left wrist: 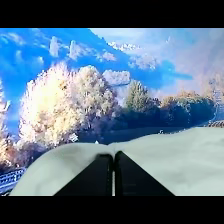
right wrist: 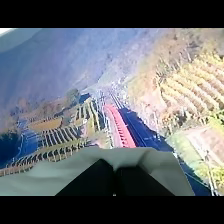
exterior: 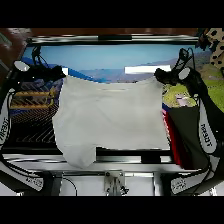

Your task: Fold the shirts.

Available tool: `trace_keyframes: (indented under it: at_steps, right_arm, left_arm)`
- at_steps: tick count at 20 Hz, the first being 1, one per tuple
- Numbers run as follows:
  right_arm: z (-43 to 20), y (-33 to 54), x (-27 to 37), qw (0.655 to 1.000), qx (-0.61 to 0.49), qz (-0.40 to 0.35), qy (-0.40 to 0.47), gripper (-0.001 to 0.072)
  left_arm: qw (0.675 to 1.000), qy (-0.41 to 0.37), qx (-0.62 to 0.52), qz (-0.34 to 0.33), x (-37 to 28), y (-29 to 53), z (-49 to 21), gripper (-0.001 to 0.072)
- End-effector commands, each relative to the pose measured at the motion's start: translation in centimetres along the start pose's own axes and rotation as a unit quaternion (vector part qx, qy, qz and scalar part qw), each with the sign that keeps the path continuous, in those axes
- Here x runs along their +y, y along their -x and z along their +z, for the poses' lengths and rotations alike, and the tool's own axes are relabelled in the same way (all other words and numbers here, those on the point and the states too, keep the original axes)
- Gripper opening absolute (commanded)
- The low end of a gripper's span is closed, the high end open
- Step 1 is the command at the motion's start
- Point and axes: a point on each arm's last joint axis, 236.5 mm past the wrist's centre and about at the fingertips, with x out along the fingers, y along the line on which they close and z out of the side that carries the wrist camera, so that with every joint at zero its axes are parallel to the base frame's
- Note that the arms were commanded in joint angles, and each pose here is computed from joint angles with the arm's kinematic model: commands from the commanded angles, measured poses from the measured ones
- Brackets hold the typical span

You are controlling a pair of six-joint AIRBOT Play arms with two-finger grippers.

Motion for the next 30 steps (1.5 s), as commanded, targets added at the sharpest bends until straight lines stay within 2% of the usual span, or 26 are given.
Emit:
trace_keyframes:
  at_steps: [1, 3, 5, 8, 11, 13, 23, 24, 25, 26, 27, 28, 30]
  right_arm:
    - [-1.2, -1.4, -0.6, 1.000, 0.017, -0.004, -0.004, 0.0080]
    - [-1.9, 0.4, -0.8, 0.999, 0.046, -0.005, 0.003, 0.0080]
    - [-3.8, 2.7, -1.1, 0.995, 0.102, -0.006, 0.018, 0.0080]
    - [-9.4, 5.3, -2.5, 0.972, 0.230, -0.031, 0.036, 0.0080]
    - [-13.7, 7.1, -4.9, 0.942, 0.325, -0.071, 0.039, 0.0080]
    - [-14.5, 7.7, -5.8, 0.934, 0.343, -0.088, 0.035, 0.0080]
    - [-17.0, 6.2, -5.6, 0.920, 0.380, -0.093, 0.035, 0.0080]
    - [-17.1, 6.3, -5.6, 0.919, 0.383, -0.092, 0.034, 0.0089]
    - [-17.3, 6.6, -5.7, 0.916, 0.389, -0.093, 0.034, 0.0163]
    - [-17.4, 7.1, -5.5, 0.913, 0.396, -0.089, 0.040, 0.0342]
    - [-17.4, 7.8, -5.4, 0.910, 0.403, -0.082, 0.058, 0.0420]
    - [-17.2, 8.8, -5.1, 0.908, 0.405, -0.076, 0.072, 0.0420]
    - [-15.9, 10.9, -4.8, 0.914, 0.390, -0.076, 0.085, 0.0424]
  left_arm:
    - [1.000, 0.012, 0.026, -0.003, 0.9, -1.9, -1.6, 0.0030]
    - [0.998, 0.016, 0.066, -0.014, 0.9, -0.6, -3.1, 0.0030]
    - [0.987, 0.024, 0.152, -0.038, 0.6, 1.6, -6.5, 0.0030]
    - [0.949, 0.038, 0.306, -0.071, 0.4, 5.5, -12.9, 0.0029]
    - [0.919, 0.036, 0.394, -0.006, 3.3, 7.8, -16.5, 0.0029]
    - [0.913, 0.042, 0.404, 0.043, 5.2, 8.2, -17.0, 0.0029]
    - [0.908, 0.011, 0.416, 0.041, 3.3, 6.0, -18.1, 0.0029]
    - [0.908, 0.010, 0.417, 0.041, 3.2, 6.0, -18.1, 0.0030]
    - [0.907, 0.011, 0.420, 0.040, 3.2, 6.3, -18.2, 0.0037]
    - [0.904, 0.018, 0.426, 0.041, 3.2, 6.7, -18.3, 0.0188]
    - [0.901, 0.029, 0.429, 0.048, 3.5, 7.4, -18.3, 0.0383]
    - [0.900, 0.039, 0.431, 0.052, 3.6, 8.4, -18.1, 0.0436]
    - [0.900, 0.046, 0.430, 0.051, 3.6, 11.1, -17.5, 0.0437]
